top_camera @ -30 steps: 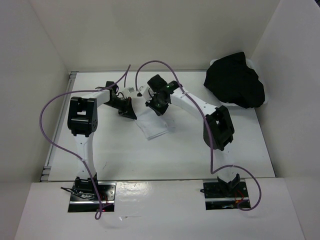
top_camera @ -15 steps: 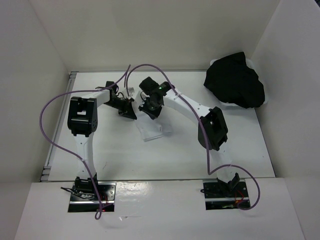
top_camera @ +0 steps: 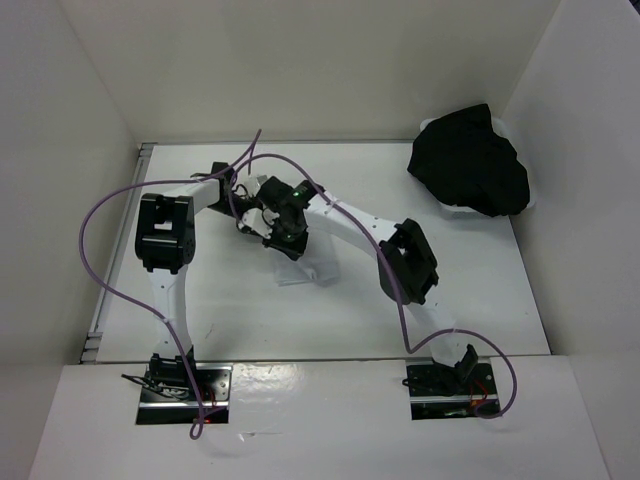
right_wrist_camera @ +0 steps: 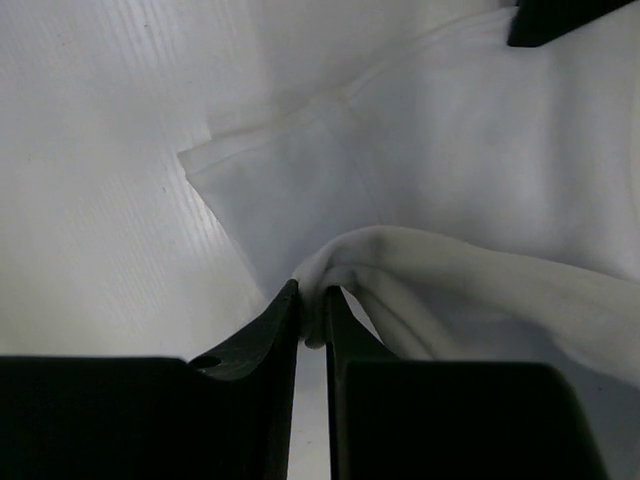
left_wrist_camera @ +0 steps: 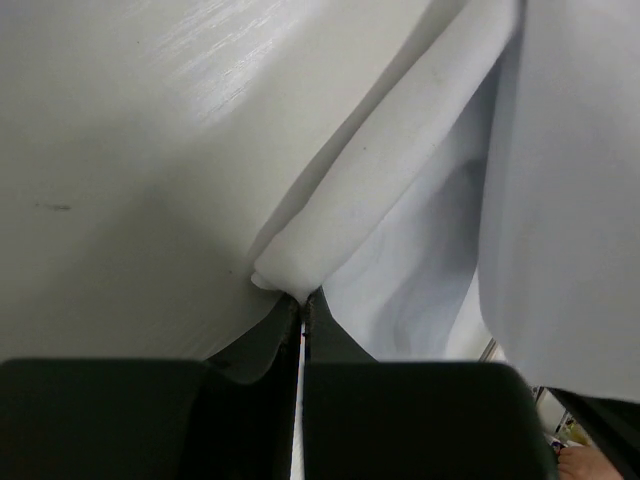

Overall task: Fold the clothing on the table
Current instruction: Fold the skirt

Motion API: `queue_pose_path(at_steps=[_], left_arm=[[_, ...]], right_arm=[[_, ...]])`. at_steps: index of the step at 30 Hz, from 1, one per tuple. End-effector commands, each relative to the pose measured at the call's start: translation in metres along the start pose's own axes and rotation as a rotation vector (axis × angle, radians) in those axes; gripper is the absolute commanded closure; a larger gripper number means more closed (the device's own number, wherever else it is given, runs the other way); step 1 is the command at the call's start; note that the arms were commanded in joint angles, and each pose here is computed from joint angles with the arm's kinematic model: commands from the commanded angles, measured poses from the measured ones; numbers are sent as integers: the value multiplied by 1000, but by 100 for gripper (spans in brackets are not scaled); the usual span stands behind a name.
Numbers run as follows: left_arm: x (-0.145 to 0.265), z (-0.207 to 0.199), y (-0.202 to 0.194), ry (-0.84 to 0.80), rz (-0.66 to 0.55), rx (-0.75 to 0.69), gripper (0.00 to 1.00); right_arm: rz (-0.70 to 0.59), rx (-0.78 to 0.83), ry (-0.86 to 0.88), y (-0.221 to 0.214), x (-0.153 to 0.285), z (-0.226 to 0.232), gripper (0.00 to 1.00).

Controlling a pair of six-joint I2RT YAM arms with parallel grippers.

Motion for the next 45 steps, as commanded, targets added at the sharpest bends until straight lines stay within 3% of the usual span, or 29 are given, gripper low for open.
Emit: queue_pose_path(at_steps=[1, 4, 8, 13, 19, 30, 37, 41, 43, 45], left_arm=[[2, 12, 0, 62, 9, -33, 99], [2, 12, 0, 62, 9, -33, 99], [5, 10, 1, 64, 3, -40, 99], [6, 7, 0, 55, 1, -40, 99], [8, 4, 0, 56, -6, -48, 98], [12, 0, 0, 57, -12, -55, 96], [14, -2, 2, 58, -18, -61, 94], [33, -8, 6, 84, -52, -82, 78], [52, -2, 2, 99, -70, -61, 66], [74, -1, 2, 102, -103, -53, 61]], right_arm=[[3, 46, 26, 9, 2, 15, 100], [3, 46, 26, 9, -2, 14, 95], [-16, 22, -2, 17, -3, 9, 82], [-75, -12, -67, 37, 0, -3, 89], [-93, -30, -49, 52, -4, -6, 88], [-37, 4, 27, 35, -2, 17, 40], [-3, 23, -13, 12, 12, 21, 38], [-4, 17, -109, -1, 34, 13, 38], [-50, 1, -167, -4, 59, 4, 38], [-112, -48, -222, -12, 92, -16, 37]])
Point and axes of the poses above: each gripper's point midway between its finger pads, its own x axis back along the fingers, its own z axis along the line the jaws close on, y = z × x, the point moved 5 cm from there along x, back along the fingers, and after that the axes turned 4 degrees about -x, right-handed, at the moved point
